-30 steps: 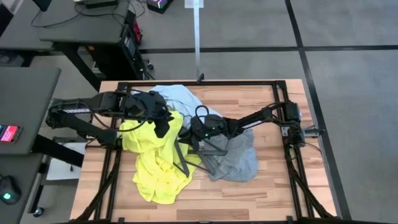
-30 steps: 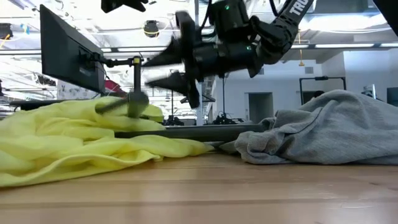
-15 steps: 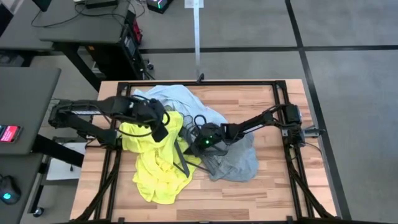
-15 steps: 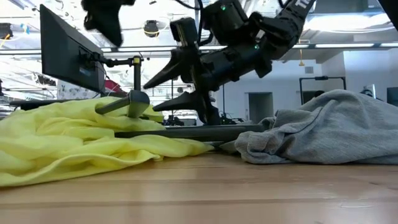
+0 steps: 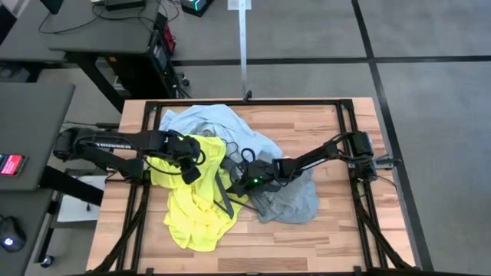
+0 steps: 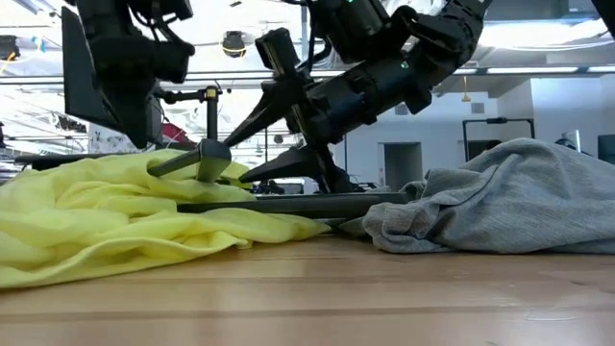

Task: Hang clothes
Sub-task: Hang the yellow shirt on the rack

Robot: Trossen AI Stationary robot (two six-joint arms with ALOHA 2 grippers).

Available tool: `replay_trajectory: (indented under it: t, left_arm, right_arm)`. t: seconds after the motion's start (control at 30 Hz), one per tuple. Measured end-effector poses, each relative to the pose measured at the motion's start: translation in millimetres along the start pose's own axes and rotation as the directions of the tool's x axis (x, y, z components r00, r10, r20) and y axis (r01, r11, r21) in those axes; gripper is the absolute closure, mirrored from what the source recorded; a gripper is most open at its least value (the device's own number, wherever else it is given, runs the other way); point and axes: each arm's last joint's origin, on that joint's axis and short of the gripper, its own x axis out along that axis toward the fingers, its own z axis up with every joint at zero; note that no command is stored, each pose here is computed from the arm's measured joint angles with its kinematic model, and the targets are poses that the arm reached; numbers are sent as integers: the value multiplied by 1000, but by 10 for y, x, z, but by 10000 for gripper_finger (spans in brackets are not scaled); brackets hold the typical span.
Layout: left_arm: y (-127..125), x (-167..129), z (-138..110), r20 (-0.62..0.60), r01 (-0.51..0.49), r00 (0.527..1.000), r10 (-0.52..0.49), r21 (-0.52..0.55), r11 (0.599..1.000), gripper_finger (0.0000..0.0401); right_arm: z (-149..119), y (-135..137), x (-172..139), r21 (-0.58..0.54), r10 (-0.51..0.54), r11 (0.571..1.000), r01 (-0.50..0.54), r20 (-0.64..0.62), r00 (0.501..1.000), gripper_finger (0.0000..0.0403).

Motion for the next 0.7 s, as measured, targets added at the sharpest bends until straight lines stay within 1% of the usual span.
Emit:
replay_trajectory:
  t: [0.07, 0.17, 0.23, 0.4, 0.57, 0.63, 0.7]
  left_arm:
    - [56, 25, 21, 5, 2, 1000, -2, 19, 1000, 314]
    - [133, 64, 43, 9, 0, 1000, -1, 65, 998, 314]
    - [177, 89, 58, 11, 16, 1000, -17, 96, 995, 314]
    - [263, 170, 69, 18, 46, 999, -49, 113, 992, 314]
    - [319, 225, 58, 15, 37, 999, -40, 151, 988, 314]
    - [336, 237, 53, 11, 34, 999, -36, 155, 987, 314]
    - [342, 242, 48, 8, 32, 999, -34, 156, 987, 314]
  right_arm:
    - [-28, 33, 19, 19, -20, 1000, 20, 19, 1000, 243]
    - [-102, 12, 153, 56, -43, 998, 42, 20, 999, 243]
    - [-134, 67, 269, 79, -26, 997, 24, 20, 999, 242]
    - [-168, 117, 516, 69, -31, 997, 32, -6, 999, 242]
    - [-127, 122, 664, 85, -45, 995, 46, -6, 999, 243]
    - [-103, 137, 683, 80, -28, 996, 30, -16, 999, 252]
    - [-96, 138, 686, 52, -30, 998, 31, -22, 999, 283]
